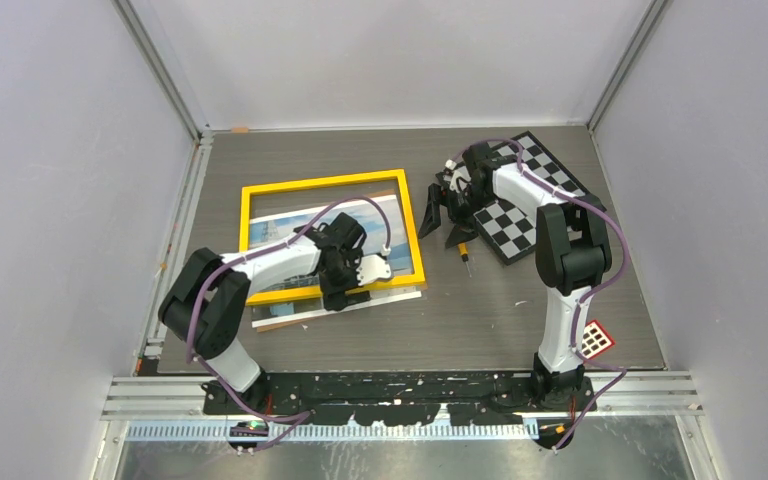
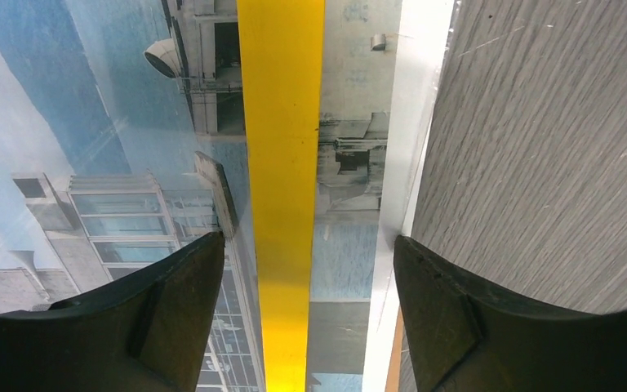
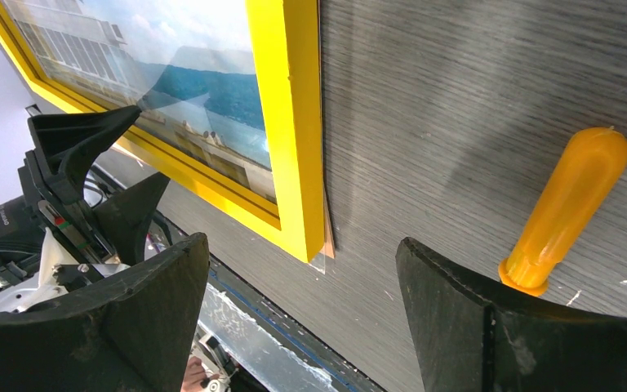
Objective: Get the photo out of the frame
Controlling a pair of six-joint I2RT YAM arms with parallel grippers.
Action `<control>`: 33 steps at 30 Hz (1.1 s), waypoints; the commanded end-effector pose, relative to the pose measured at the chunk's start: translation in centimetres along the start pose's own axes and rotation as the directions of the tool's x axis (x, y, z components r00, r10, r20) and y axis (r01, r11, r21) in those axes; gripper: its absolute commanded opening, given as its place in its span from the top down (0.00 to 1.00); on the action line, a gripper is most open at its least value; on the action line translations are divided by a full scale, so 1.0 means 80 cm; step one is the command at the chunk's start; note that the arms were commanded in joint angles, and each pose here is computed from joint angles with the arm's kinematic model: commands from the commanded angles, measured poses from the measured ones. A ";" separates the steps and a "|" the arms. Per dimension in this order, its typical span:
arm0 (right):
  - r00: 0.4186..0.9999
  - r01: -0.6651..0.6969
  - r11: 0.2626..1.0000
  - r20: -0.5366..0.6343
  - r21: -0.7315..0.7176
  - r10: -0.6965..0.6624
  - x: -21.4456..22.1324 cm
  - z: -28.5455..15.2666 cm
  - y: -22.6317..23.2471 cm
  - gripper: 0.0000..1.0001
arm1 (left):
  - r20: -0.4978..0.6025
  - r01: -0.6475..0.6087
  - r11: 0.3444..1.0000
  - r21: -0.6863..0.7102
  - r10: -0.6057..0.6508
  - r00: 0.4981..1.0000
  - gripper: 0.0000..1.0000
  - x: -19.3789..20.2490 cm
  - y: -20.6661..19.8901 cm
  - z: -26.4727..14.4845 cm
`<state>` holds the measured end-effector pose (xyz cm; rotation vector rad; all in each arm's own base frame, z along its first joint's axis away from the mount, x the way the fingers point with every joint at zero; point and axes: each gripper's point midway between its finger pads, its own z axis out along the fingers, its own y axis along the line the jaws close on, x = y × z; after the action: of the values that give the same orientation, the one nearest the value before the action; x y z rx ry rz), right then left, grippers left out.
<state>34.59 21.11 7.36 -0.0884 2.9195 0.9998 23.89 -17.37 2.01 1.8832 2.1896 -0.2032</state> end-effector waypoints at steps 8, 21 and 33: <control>0.999 0.030 0.999 0.030 -0.014 -0.030 -0.004 -0.010 0.013 0.12 | 0.008 0.025 0.998 -0.052 -0.025 1.000 0.35 -0.002 0.024 -0.003; 0.999 0.034 0.999 0.028 -0.018 -0.033 0.001 -0.011 0.014 0.13 | 0.032 0.080 0.995 -0.056 -0.078 0.996 0.50 -0.006 0.046 -0.008; 1.000 0.025 0.999 0.008 -0.026 -0.025 0.015 -0.009 0.013 0.16 | 0.018 0.168 0.975 -0.142 -0.167 0.986 0.60 0.003 0.087 0.000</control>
<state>33.69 21.06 6.51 -0.0837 2.9477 0.9998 27.57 -16.36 2.26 1.7148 2.3070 -0.1725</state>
